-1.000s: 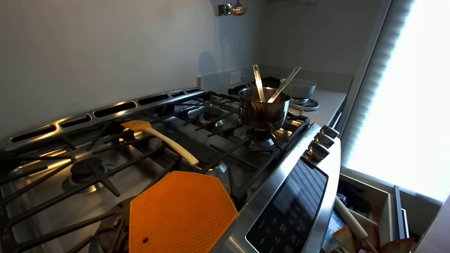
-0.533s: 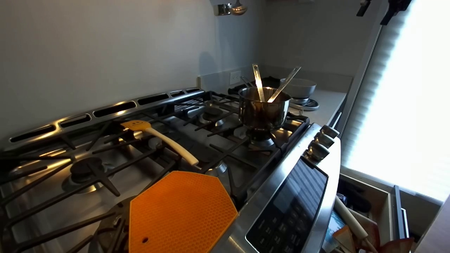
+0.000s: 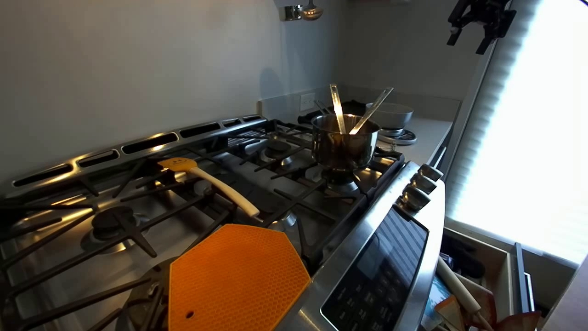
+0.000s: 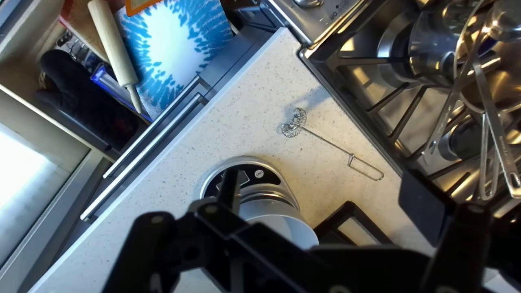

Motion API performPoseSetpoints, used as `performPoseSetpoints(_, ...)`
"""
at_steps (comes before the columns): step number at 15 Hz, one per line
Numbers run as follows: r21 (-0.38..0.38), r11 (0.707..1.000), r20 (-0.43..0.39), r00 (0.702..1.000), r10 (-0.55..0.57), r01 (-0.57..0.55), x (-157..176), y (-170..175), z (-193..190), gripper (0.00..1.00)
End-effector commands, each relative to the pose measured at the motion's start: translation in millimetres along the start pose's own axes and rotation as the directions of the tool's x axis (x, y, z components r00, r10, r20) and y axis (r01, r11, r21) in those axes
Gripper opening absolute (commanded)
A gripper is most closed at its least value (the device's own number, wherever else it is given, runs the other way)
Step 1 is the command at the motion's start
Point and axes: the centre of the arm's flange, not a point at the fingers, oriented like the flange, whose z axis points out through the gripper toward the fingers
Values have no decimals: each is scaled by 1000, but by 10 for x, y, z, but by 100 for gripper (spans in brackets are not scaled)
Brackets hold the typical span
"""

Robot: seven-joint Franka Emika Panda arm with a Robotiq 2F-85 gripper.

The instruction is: Pick up the gray bowl from the scale and put it on the kitchen counter

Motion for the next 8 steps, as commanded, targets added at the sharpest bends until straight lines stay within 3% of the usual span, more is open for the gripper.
performPoseSetpoints(1,0,1000,-4,1000,0,0,-3,-2,-21,100)
performPoseSetpoints(3,1,1000,-7,1000,1,-1,-7,5,-39,100)
performPoseSetpoints(8,-88,994,-124,991,57,-68,653,108,290,100)
